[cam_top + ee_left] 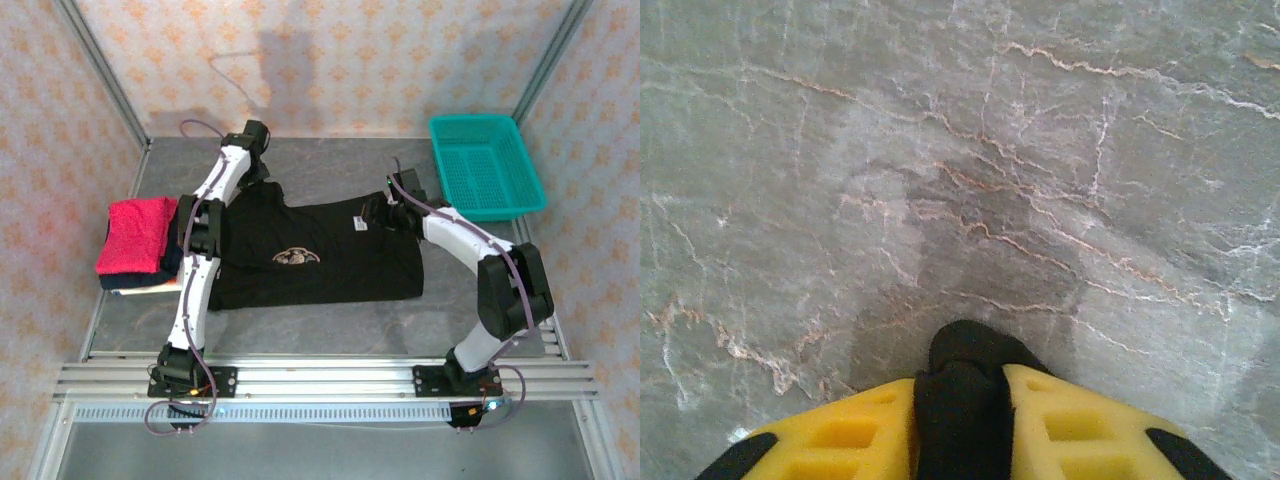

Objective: Fold and stack the t-shirts

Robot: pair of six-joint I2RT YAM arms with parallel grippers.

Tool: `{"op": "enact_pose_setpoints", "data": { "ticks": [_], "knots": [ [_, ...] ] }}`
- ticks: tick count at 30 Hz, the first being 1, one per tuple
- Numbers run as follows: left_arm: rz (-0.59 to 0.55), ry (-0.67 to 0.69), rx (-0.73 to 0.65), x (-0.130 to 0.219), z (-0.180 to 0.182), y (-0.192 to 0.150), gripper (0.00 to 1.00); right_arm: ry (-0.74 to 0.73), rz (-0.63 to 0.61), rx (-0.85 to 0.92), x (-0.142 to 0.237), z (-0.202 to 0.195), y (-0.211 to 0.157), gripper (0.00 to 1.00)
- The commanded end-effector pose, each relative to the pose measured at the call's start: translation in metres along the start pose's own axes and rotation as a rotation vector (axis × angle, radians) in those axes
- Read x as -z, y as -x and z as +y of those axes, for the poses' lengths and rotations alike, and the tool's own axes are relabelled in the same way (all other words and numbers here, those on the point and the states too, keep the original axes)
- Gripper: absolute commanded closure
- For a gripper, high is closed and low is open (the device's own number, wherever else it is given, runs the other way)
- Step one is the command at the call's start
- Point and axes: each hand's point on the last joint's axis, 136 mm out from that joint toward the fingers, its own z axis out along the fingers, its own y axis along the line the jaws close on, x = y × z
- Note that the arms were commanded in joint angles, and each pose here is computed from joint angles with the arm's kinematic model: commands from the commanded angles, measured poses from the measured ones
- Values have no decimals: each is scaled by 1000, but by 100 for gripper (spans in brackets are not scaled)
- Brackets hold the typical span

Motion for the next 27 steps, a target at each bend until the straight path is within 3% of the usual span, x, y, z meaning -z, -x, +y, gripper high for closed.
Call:
{"op": "enact_pose_setpoints", "data": {
  "ticks": [1,4,13,18,27],
  "knots": [
    [75,23,-15,-12,4,-19,91,-31,-1,-13,-1,-6,-3,35],
    [51,6,-11,-3,2,-11,100,-47,-11,-43,-4,-10,3,36],
    [-2,-52,-27,29,-6,6,100,-154,5,-117,-45,-50,40,36],
    [0,-51,-38,35,-5,5,100,-192,30,-27,-77,-51,64,54],
    [11,-39,-62,35,-4,1,100,-199,69,16,-122,-47,86,58]
  ]
}}
